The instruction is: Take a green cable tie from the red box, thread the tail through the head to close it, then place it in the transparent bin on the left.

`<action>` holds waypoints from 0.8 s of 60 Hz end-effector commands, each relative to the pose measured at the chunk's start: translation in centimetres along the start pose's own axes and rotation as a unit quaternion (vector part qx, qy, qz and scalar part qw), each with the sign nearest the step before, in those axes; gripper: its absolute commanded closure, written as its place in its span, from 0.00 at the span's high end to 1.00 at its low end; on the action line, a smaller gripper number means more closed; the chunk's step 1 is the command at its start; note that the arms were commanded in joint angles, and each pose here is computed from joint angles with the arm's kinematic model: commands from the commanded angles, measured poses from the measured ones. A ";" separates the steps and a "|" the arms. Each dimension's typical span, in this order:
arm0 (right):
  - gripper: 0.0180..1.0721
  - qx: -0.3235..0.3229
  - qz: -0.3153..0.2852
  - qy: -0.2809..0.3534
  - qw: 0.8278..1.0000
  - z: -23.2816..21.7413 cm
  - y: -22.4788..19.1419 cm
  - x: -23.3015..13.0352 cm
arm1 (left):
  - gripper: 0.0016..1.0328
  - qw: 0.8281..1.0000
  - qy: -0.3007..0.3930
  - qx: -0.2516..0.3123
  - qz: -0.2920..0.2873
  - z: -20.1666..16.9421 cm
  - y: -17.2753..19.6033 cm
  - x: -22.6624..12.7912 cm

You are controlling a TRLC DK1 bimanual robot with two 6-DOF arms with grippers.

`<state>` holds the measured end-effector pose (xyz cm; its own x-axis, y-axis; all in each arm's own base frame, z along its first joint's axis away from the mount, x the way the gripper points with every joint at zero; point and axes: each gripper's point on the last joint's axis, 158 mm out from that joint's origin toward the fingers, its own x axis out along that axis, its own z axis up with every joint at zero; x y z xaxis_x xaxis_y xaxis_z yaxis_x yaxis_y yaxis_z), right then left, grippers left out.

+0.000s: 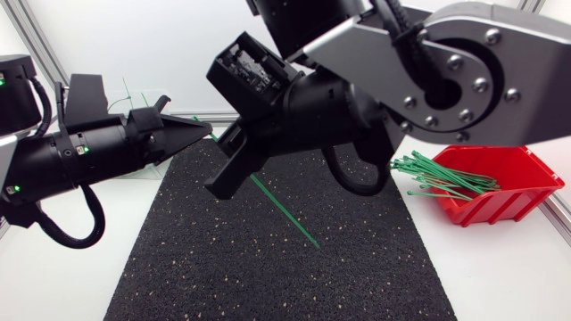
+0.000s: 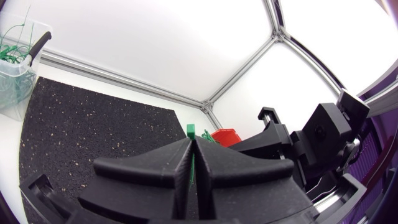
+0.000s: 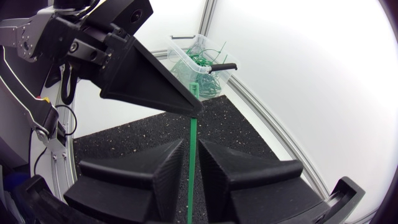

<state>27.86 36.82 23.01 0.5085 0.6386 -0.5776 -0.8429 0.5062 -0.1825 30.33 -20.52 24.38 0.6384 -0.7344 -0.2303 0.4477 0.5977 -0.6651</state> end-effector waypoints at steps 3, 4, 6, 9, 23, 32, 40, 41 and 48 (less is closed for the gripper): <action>0.27 -0.006 0.002 0.014 1.000 -1.6 -1.1 -0.8 | 0.03 0.999 0.006 0.035 0.002 -0.2 1.0 0.3; 0.27 -0.007 0.002 0.014 1.000 -1.8 -1.3 -0.9 | 0.03 0.999 0.006 0.041 0.002 -0.2 1.0 0.3; 0.27 -0.007 0.009 0.016 1.000 -2.1 -1.4 -1.0 | 0.03 0.998 0.009 0.057 -0.001 -0.4 0.9 0.3; 0.27 -0.009 0.022 0.025 0.999 -2.8 -1.1 -1.1 | 0.03 0.997 0.010 0.076 -0.002 -0.4 1.0 0.3; 0.35 -0.027 0.058 0.053 0.997 -5.3 -0.5 -1.7 | 0.03 0.990 0.004 0.137 -0.012 -0.9 1.1 0.2; 0.35 -0.014 0.095 0.055 0.994 -6.4 -1.3 -1.0 | 0.03 0.983 0.035 0.171 -0.056 -3.1 -0.2 0.3; 0.35 0.014 0.138 0.061 0.988 -6.9 -1.5 -0.4 | 0.03 0.977 0.051 0.185 -0.089 -4.5 -1.5 -0.1; 0.35 0.016 0.141 0.063 0.988 -7.0 -1.4 -0.4 | 0.03 0.977 0.053 0.184 -0.092 -4.6 -1.5 -0.1; 0.35 0.019 0.180 0.050 0.982 -6.4 -0.2 -0.8 | 0.03 0.971 0.061 0.203 -0.113 -5.5 -2.0 -0.4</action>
<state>26.73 31.96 17.73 0.1868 0.7008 -0.6885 -0.9448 0.3202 0.0695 26.78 -23.02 22.40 0.4531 -0.8643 -0.2185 0.7564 0.5024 -0.4188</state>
